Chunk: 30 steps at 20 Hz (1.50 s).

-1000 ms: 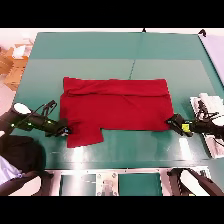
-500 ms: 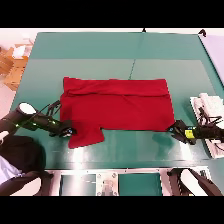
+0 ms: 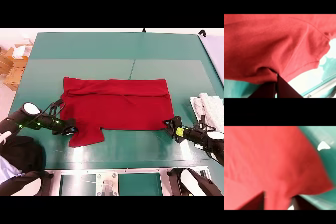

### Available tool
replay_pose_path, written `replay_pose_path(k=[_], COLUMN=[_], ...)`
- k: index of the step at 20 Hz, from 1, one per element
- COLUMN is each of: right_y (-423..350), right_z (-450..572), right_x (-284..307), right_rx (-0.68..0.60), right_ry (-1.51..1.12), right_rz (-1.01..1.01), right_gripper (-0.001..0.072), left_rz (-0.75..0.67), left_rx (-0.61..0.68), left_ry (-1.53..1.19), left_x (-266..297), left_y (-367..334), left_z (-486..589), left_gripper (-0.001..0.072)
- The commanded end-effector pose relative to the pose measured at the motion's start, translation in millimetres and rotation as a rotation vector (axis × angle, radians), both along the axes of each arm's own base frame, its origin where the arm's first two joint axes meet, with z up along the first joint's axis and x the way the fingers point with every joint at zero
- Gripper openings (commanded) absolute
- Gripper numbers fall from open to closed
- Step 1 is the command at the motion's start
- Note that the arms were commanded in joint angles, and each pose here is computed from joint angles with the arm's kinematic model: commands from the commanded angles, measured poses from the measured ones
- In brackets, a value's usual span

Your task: Fold the shirts.

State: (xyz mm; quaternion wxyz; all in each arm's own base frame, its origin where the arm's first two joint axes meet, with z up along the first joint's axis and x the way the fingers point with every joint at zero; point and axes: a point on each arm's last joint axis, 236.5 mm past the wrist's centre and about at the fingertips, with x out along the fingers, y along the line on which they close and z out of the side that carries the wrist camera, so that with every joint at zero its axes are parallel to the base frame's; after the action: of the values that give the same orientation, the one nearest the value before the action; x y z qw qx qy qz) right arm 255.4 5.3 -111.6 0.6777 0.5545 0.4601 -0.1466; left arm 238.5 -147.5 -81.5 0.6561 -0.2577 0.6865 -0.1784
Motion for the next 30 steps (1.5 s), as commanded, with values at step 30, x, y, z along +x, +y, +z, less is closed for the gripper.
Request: replay_pose_path(k=[30], right_y=[-5.2], right_z=[127.9], right_x=[117.6], right_rx=[-0.233], right_ry=[-0.131], right_rz=[0.462], right_gripper=[0.0018], left_rz=[-0.018], left_rx=[0.186], left_ry=[-0.387], left_x=[82.1], left_y=[35.7], left_z=[136.6], left_gripper=[0.0020])
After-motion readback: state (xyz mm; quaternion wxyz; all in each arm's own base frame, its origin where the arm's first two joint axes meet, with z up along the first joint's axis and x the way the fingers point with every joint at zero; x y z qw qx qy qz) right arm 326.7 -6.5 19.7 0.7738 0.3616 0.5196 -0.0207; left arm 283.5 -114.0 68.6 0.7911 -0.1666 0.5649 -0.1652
